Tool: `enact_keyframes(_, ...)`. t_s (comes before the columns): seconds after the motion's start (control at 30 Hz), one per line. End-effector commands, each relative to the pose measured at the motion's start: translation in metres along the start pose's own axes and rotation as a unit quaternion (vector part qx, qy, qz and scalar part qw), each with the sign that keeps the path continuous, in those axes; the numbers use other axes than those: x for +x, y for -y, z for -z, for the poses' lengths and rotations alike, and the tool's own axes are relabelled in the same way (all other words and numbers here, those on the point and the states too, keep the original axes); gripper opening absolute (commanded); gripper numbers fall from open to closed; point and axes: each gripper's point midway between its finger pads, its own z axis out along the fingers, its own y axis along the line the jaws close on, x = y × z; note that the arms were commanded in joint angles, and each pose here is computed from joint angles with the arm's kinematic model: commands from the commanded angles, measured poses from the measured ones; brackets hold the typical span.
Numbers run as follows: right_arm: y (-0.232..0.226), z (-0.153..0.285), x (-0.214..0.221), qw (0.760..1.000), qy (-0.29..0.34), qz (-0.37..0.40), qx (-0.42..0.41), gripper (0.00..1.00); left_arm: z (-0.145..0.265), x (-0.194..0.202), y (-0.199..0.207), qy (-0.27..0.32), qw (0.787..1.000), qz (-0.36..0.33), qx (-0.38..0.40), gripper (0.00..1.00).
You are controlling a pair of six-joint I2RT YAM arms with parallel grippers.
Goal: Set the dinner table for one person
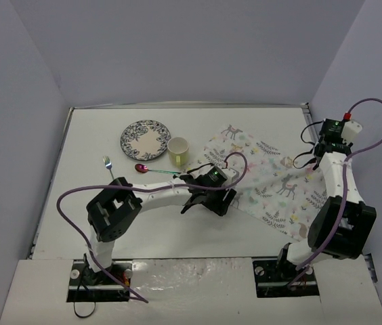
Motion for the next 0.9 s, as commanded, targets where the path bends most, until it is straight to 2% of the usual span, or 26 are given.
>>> enact_keyframes(0.0, -0.054, 0.028, 0.013, 0.990, -0.005, 0.039, -0.138, 0.46, 0.059, -0.046, 0.016, 0.075, 0.997, -0.012, 0.016, 0.60)
enact_keyframes(0.2, -0.131, 0.061, 0.045, 0.950, -0.013, 0.128, -0.284, 0.52, 0.109, -0.064, -0.022, 0.120, 0.991, 0.027, -0.058, 0.62)
enact_keyframes(0.33, -0.187, 0.071, 0.071, 0.915, -0.017, 0.204, -0.347, 0.55, 0.168, -0.074, -0.056, 0.172, 0.978, 0.058, -0.107, 0.76)
enact_keyframes(0.4, -0.219, 0.082, 0.085, 0.890, -0.005, 0.261, -0.374, 0.61, 0.208, -0.079, -0.074, 0.213, 0.964, 0.070, -0.140, 0.85)
enact_keyframes(0.47, -0.241, 0.082, 0.103, 0.872, -0.009, 0.300, -0.388, 0.65, 0.232, -0.074, -0.094, 0.220, 0.957, 0.083, -0.170, 0.95)
enact_keyframes(0.5, -0.253, 0.087, 0.108, 0.859, -0.007, 0.316, -0.403, 0.67, 0.247, -0.072, -0.103, 0.228, 0.952, 0.091, -0.183, 0.97)
enact_keyframes(0.7, -0.305, 0.092, 0.156, 0.815, -0.022, 0.377, -0.440, 0.72, 0.306, -0.052, -0.157, 0.254, 0.924, 0.122, -0.260, 0.97)
enact_keyframes(0.87, -0.330, 0.097, 0.179, 0.793, -0.030, 0.398, -0.461, 0.73, 0.323, -0.031, -0.192, 0.260, 0.904, 0.146, -0.307, 0.97)
